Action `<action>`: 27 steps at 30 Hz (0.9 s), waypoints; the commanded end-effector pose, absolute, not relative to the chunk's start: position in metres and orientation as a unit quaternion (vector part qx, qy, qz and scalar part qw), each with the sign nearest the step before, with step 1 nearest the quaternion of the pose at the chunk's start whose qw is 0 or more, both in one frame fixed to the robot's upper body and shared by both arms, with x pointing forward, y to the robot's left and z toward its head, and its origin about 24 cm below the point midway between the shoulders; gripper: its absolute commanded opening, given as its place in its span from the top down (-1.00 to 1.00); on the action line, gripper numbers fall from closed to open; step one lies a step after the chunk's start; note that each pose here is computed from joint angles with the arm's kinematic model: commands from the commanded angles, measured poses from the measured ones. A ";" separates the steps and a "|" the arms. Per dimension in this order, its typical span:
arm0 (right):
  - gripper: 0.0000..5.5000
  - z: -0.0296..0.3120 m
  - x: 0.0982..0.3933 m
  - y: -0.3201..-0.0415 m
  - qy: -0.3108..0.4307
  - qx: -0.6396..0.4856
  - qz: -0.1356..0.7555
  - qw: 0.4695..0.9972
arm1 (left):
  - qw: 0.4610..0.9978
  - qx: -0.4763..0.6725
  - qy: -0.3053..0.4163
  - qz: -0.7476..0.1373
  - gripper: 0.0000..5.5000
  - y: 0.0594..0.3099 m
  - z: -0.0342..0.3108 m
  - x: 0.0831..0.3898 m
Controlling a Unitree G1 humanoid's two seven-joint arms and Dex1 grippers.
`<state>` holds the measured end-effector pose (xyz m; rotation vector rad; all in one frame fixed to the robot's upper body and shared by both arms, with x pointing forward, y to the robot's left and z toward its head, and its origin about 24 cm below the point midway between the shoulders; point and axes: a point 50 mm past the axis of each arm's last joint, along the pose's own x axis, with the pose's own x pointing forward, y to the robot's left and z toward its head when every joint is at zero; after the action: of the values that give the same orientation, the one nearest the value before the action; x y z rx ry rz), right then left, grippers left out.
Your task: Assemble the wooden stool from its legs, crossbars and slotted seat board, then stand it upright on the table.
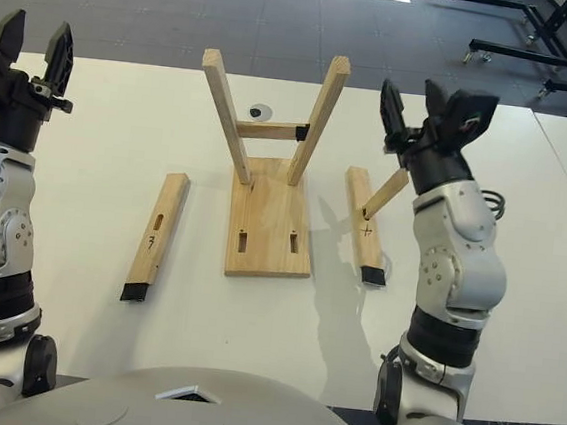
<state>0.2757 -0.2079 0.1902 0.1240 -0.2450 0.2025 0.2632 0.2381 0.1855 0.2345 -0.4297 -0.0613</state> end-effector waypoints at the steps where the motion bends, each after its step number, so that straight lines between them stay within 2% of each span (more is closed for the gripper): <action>1: -0.19 0.203 0.278 -0.211 -0.136 0.060 0.094 0.984 | 0.969 0.126 -0.208 -0.033 0.06 0.238 0.184 0.264; 10: -0.19 0.198 0.277 -0.210 -0.119 0.043 0.101 0.987 | 0.970 0.124 -0.205 -0.030 0.06 0.237 0.180 0.262; 17: -0.19 0.215 0.281 -0.209 -0.138 0.052 0.109 0.983 | 0.971 0.122 -0.205 -0.026 0.06 0.237 0.180 0.259; 23: -0.19 0.216 0.282 -0.214 -0.135 0.065 0.099 0.984 | 0.971 0.122 -0.203 -0.027 0.06 0.237 0.179 0.259; 26: -0.19 0.210 0.281 -0.214 -0.124 0.063 0.095 0.986 | 0.971 0.123 -0.203 -0.030 0.06 0.237 0.180 0.259; 27: -0.19 0.194 0.282 -0.213 -0.093 0.061 0.098 0.989 | 0.971 0.123 -0.203 -0.031 0.06 0.237 0.181 0.259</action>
<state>0.2808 -0.2130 0.2113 0.1291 -0.2662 0.1947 0.2591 0.2375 0.1788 0.2381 -0.4118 -0.0577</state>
